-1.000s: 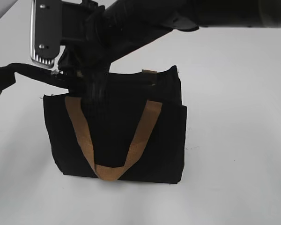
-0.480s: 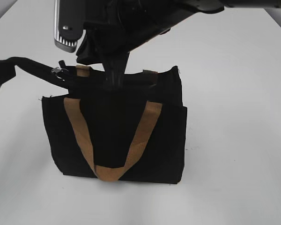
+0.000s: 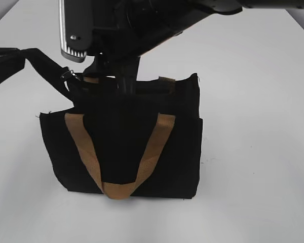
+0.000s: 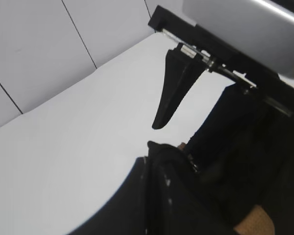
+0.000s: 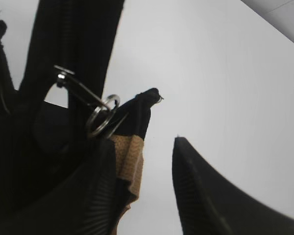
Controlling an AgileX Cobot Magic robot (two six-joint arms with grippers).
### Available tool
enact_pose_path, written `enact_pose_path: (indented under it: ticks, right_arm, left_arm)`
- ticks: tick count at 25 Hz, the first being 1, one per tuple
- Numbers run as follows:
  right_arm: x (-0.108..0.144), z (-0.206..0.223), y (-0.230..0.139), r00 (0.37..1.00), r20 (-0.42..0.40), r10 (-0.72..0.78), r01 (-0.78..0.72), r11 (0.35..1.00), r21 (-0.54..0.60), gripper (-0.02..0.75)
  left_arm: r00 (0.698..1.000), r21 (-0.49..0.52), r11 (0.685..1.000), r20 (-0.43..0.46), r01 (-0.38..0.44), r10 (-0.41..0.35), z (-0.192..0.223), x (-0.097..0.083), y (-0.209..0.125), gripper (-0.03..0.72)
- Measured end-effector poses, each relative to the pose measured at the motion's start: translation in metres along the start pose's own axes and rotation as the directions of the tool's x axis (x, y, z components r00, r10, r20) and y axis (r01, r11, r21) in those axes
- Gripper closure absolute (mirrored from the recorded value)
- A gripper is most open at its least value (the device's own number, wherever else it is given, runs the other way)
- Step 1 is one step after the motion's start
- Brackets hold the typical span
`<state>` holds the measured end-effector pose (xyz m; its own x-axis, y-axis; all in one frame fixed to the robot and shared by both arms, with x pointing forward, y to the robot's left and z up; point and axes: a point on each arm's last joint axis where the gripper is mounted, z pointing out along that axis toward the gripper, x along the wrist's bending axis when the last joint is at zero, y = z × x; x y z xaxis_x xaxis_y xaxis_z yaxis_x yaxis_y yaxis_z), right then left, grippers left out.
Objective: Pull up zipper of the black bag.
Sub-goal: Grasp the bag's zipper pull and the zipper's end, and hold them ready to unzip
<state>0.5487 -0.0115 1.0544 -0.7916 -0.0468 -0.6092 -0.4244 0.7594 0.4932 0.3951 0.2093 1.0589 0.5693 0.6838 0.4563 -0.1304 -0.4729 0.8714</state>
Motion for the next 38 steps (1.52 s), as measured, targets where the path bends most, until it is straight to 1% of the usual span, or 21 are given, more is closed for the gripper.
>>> enact_pose_path:
  ticks: [3, 6, 8, 10, 12, 15, 20, 26, 28, 30, 33, 38]
  right_arm:
    - [0.001, 0.000, 0.000, 1.000, -0.006, 0.011, -0.011, 1.000, -0.005, 0.435]
    - [0.003, -0.003, 0.002, 0.999, -0.037, 0.010, -0.011, 1.000, -0.009, 0.463]
    - [0.003, -0.011, 0.005, 0.998, -0.063, 0.006, -0.007, 1.000, -0.016, 0.472]
    - [0.002, -0.023, 0.010, 0.998, -0.067, 0.005, -0.007, 1.000, -0.029, 0.474]
    - [-0.001, -0.033, 0.015, 0.998, -0.058, 0.035, -0.037, 0.998, -0.041, 0.474]
    - [-0.003, -0.041, 0.020, 0.990, -0.053, 0.132, -0.135, 0.989, -0.062, 0.474]
    - [0.005, -0.032, 0.019, 0.959, -0.135, 0.248, -0.259, 0.964, -0.067, 0.474]
    - [0.011, -0.011, 0.012, 0.940, -0.171, 0.296, -0.307, 0.951, -0.045, 0.479]
    - [0.011, -0.008, 0.010, 0.940, -0.165, 0.300, -0.311, 0.949, -0.043, 0.486]
    - [0.010, -0.007, 0.010, 0.942, -0.143, 0.305, -0.314, 0.948, -0.046, 0.508]
    - [0.006, -0.006, 0.009, 0.945, -0.104, 0.310, -0.316, 0.947, -0.055, 0.568]
    - [0.005, -0.006, 0.009, 0.946, -0.099, 0.310, -0.316, 0.947, -0.056, 0.668]
  left_arm:
    - [1.000, -0.032, 0.999, 0.007, -0.009, 0.009, 0.000, -0.001, 0.003, 0.685]
    - [1.000, -0.037, 0.999, 0.010, -0.019, 0.019, 0.000, -0.001, 0.003, 0.685]
    - [1.000, -0.036, 0.999, 0.011, -0.024, 0.025, 0.000, -0.001, 0.003, 0.685]
    - [1.000, -0.036, 0.999, 0.012, -0.027, 0.028, 0.000, -0.001, 0.003, 0.685]
    - [1.000, -0.036, 0.999, 0.012, -0.028, 0.028, 0.000, -0.001, 0.003, 0.685]
    - [1.000, -0.036, 0.999, 0.012, -0.028, 0.028, 0.000, -0.001, 0.003, 0.685]
    - [1.000, -0.037, 0.999, 0.012, -0.028, 0.029, 0.000, -0.001, 0.003, 0.685]
    - [0.999, -0.043, 0.999, 0.013, -0.029, 0.030, 0.000, -0.001, 0.004, 0.685]
    - [0.999, -0.043, 0.999, 0.013, -0.029, 0.030, 0.000, -0.001, 0.004, 0.685]
    - [0.999, -0.043, 0.999, 0.013, -0.029, 0.030, 0.000, -0.001, 0.004, 0.685]
    - [0.999, -0.043, 0.999, 0.013, -0.029, 0.030, 0.000, -0.001, 0.004, 0.685]
    - [0.999, -0.044, 0.999, 0.013, -0.029, 0.030, 0.000, -0.001, 0.004, 0.685]
